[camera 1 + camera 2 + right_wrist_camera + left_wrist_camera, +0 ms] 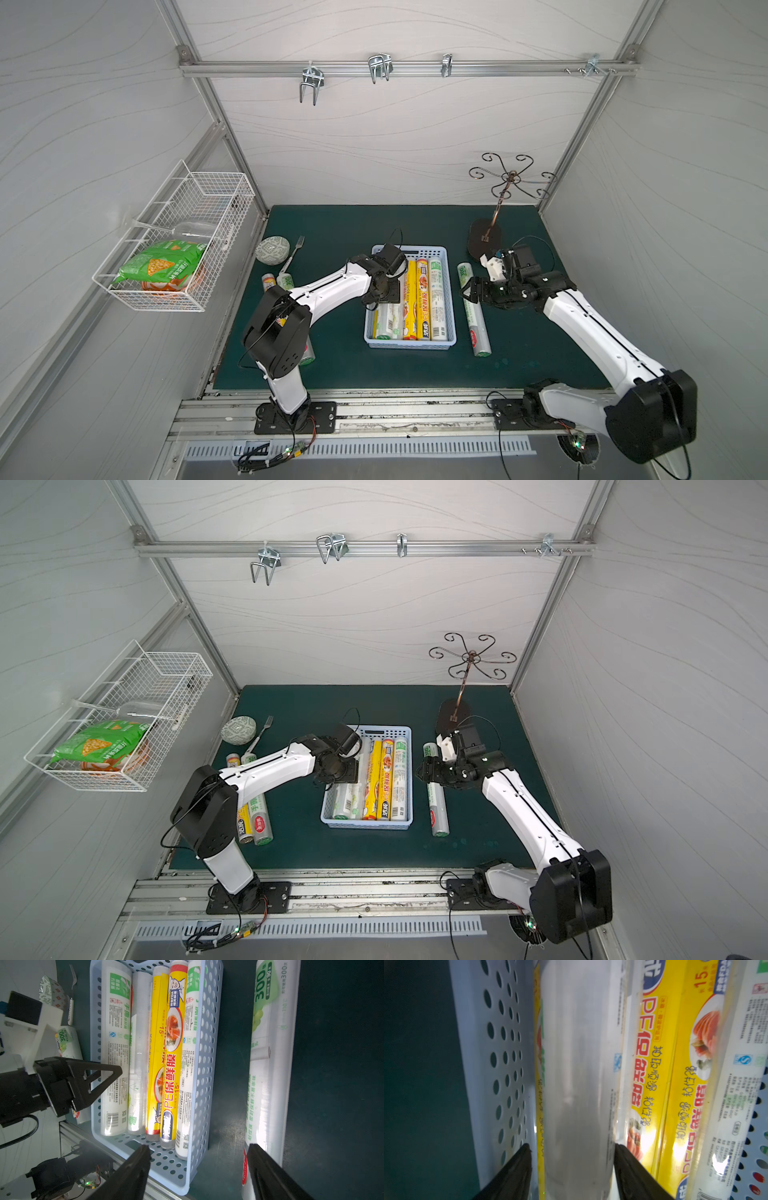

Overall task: Put the plastic wrap into the basket
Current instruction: Place the plastic wrap in the basket.

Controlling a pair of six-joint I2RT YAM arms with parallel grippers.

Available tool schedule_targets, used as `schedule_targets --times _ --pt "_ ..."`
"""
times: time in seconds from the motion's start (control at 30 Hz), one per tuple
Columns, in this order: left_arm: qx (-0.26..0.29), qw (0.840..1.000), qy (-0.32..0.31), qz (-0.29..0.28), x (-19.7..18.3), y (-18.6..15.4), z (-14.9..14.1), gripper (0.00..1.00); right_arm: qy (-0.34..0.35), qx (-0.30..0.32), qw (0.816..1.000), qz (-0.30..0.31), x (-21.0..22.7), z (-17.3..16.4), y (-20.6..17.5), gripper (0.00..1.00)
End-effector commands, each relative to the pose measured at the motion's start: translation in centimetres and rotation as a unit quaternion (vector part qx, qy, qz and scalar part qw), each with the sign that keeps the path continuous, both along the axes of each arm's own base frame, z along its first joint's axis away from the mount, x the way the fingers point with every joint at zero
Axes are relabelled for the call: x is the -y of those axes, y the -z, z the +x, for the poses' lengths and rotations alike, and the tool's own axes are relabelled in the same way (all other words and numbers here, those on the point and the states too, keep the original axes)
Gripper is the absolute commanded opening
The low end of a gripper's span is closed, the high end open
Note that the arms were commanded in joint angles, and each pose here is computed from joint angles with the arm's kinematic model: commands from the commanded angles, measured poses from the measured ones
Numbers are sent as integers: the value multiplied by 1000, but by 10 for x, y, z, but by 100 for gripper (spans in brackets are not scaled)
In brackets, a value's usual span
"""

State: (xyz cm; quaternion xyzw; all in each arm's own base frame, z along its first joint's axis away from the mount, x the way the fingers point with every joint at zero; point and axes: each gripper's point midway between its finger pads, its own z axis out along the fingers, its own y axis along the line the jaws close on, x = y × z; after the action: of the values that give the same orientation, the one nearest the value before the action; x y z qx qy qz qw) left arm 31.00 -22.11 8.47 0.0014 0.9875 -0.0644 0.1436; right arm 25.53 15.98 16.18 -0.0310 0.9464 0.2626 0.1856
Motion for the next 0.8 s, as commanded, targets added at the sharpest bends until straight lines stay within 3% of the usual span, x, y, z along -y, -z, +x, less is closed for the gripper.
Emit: schedule_targets --times 0.0,0.27,0.67,0.77 --pt "50 998 -4 -25 7 -38 12 69 -3 -1 1000 0 1 1 1 78" --pt "88 995 13 -49 2 -73 4 73 -2 2 1000 -4 3 1 -3 79" --pt "196 980 12 -31 -48 -131 -21 99 15 -7 998 -54 20 1 10 81" --pt "209 978 6 -24 -61 -139 -29 99 20 -23 998 -59 21 -1 21 82"
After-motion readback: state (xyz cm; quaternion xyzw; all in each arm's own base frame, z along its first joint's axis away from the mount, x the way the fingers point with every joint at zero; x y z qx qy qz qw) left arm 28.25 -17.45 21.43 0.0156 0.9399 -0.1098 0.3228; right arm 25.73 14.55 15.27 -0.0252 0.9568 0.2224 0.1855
